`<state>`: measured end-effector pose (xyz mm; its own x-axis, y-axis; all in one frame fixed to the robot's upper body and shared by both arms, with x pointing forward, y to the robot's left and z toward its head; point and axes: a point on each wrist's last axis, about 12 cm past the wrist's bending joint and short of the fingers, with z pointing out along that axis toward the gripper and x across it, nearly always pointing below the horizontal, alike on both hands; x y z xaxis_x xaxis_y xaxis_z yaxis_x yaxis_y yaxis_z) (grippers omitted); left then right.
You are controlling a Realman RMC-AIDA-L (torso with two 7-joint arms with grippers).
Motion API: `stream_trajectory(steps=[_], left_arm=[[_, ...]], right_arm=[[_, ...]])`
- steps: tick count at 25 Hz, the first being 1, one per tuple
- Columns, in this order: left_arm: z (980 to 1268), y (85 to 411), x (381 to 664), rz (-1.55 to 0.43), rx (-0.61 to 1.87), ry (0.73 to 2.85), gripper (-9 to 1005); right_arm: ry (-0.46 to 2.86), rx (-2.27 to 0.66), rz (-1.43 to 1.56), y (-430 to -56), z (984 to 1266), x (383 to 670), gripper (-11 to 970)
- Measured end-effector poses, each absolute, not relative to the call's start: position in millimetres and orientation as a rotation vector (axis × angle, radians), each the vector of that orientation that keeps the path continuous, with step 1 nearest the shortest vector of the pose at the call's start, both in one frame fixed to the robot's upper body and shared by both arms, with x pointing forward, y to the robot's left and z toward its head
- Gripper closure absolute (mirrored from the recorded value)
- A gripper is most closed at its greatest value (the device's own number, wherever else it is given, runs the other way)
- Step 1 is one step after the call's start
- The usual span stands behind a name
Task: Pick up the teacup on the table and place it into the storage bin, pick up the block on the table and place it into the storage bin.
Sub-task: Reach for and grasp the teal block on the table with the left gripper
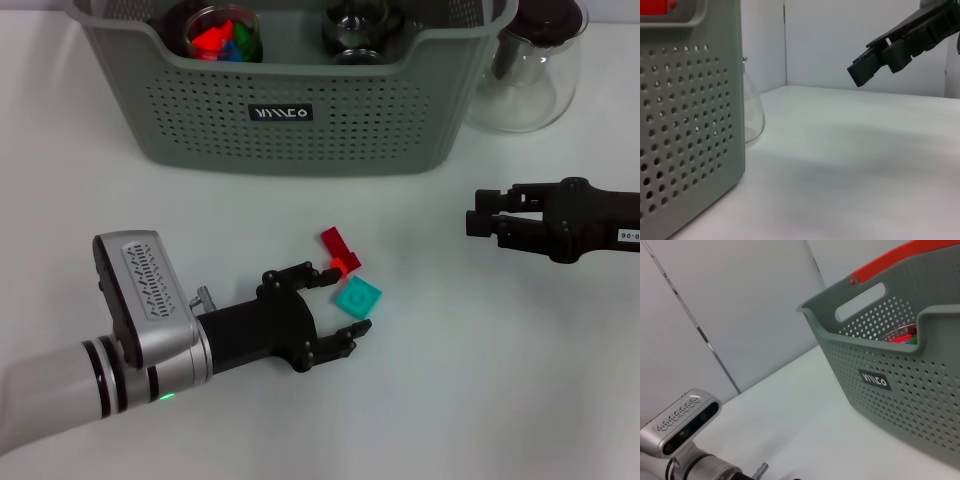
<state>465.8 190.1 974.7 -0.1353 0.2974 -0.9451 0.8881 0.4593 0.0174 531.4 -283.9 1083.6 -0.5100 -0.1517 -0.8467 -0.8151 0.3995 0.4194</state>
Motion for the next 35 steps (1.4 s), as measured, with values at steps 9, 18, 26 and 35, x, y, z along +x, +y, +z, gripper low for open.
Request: stream_trajectory(steps=[9, 18, 26, 35], left_arm=[[974, 184, 464, -0.698, 1.056, 1.649, 297], [975, 180, 468, -0.693, 1.043, 1.654, 317], [973, 187, 470, -0.654, 1.010, 1.681, 334], [972, 185, 466, -0.670, 1.021, 1.678, 354]], right_arm=[[1.913, -0.829, 1.133, -284, 1084, 532, 534], [1.914, -0.836, 1.132, -282, 1084, 533, 534], [1.916, -0.833, 1.131, -283, 1084, 532, 534], [1.917, -0.833, 1.132, -284, 1083, 532, 535]])
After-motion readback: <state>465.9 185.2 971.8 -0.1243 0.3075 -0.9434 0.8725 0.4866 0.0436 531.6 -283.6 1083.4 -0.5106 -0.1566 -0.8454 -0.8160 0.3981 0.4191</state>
